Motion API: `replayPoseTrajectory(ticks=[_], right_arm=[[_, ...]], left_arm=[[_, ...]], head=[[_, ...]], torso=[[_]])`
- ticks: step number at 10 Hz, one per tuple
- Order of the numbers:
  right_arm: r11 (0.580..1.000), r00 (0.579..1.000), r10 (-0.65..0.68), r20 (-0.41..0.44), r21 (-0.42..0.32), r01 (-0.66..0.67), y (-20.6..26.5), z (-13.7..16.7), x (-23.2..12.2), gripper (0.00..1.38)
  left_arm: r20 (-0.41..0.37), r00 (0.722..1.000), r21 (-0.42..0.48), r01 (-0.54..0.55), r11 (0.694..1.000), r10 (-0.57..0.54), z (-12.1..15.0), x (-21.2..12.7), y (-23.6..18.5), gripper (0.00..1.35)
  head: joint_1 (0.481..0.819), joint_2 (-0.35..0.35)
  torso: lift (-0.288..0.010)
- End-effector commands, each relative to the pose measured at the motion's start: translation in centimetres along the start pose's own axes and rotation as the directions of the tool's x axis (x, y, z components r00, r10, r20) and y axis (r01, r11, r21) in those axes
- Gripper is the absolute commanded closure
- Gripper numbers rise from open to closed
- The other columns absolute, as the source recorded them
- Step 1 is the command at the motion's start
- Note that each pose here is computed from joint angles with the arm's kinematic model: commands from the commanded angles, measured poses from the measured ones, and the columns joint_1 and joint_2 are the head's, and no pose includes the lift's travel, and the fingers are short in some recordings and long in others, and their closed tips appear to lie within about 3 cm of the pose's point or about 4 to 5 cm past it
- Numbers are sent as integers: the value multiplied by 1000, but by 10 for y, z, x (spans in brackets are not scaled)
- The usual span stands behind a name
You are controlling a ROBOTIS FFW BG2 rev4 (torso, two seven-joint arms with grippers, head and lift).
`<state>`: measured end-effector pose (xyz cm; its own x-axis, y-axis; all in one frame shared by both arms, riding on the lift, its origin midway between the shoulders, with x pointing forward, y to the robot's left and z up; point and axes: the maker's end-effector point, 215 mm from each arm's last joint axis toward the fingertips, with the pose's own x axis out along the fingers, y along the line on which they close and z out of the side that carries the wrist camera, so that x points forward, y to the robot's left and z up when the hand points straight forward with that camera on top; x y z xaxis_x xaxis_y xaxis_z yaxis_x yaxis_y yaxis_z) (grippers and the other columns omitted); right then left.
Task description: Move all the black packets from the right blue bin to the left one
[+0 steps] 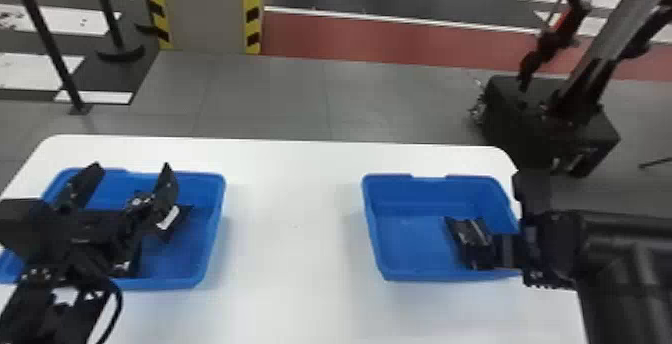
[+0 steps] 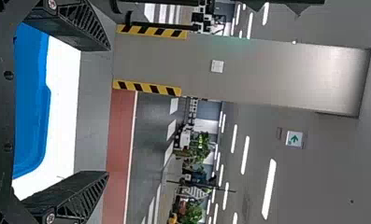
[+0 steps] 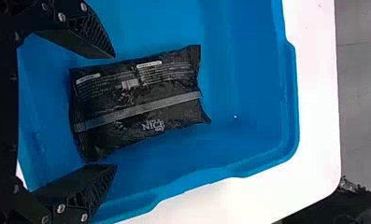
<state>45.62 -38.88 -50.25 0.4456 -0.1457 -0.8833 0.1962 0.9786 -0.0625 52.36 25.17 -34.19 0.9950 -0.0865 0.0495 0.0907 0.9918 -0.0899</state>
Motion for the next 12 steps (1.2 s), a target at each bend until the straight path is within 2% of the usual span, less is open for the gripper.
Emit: replayPoseTrajectory(ticks=[1, 2, 4, 5, 6, 7, 8, 10, 11, 12], right_arm=[[1000, 1000, -7, -4, 1, 7, -2, -1, 2, 252], [1000, 1000, -4, -18, 3, 4, -1, -6, 6, 377], [1000, 999, -4, -42, 5, 5, -2, -17, 13, 527], [1000, 999, -5, -32, 4, 5, -3, -16, 15, 751], [1000, 999, -11, 31, -8, 11, -3, -5, 11, 1073], [1000, 994, -10, 111, -16, 12, 0, 7, 2, 1133], [1000, 983, -5, 184, -24, 10, 3, 20, -8, 1134], [999, 938, 22, 345, -33, -12, 16, 46, -37, 1134], [999, 892, 48, 449, -38, -34, 27, 67, -59, 1134], [996, 827, 93, 554, -55, -75, 40, 91, -83, 1133]], left_arm=[[-18, 1000, -1, 6, 1000, -6, -5, 1, 0, 75], [-24, 1000, 0, 15, 1000, -15, -6, 1, -2, 75], [-29, 999, -2, 19, 1000, -19, -8, 2, -5, 75], [-31, 999, -3, 19, 1000, -19, -8, 2, -5, 75], [-31, 999, -3, 20, 1000, -21, -8, 2, -5, 79], [-33, 999, -4, 18, 1000, -19, -10, 0, -4, 79], [-31, 999, -3, 18, 1000, -19, -9, 0, -4, 79], [-8, 1000, 7, 15, 1000, -15, -2, 0, -4, 82], [9, 1000, 11, 9, 1000, -9, 7, 2, -3, 82], [20, 1000, 6, 7, 1000, -7, 15, 3, -3, 82]], head=[[695, -153], [695, -157], [695, -159], [695, -161], [695, -163], [695, -164], [695, -165], [695, -155], [695, -146], [695, -139]], torso=[[-110], [-110], [-110], [-110], [-110], [-110], [-110], [-110], [-110], [-110]])
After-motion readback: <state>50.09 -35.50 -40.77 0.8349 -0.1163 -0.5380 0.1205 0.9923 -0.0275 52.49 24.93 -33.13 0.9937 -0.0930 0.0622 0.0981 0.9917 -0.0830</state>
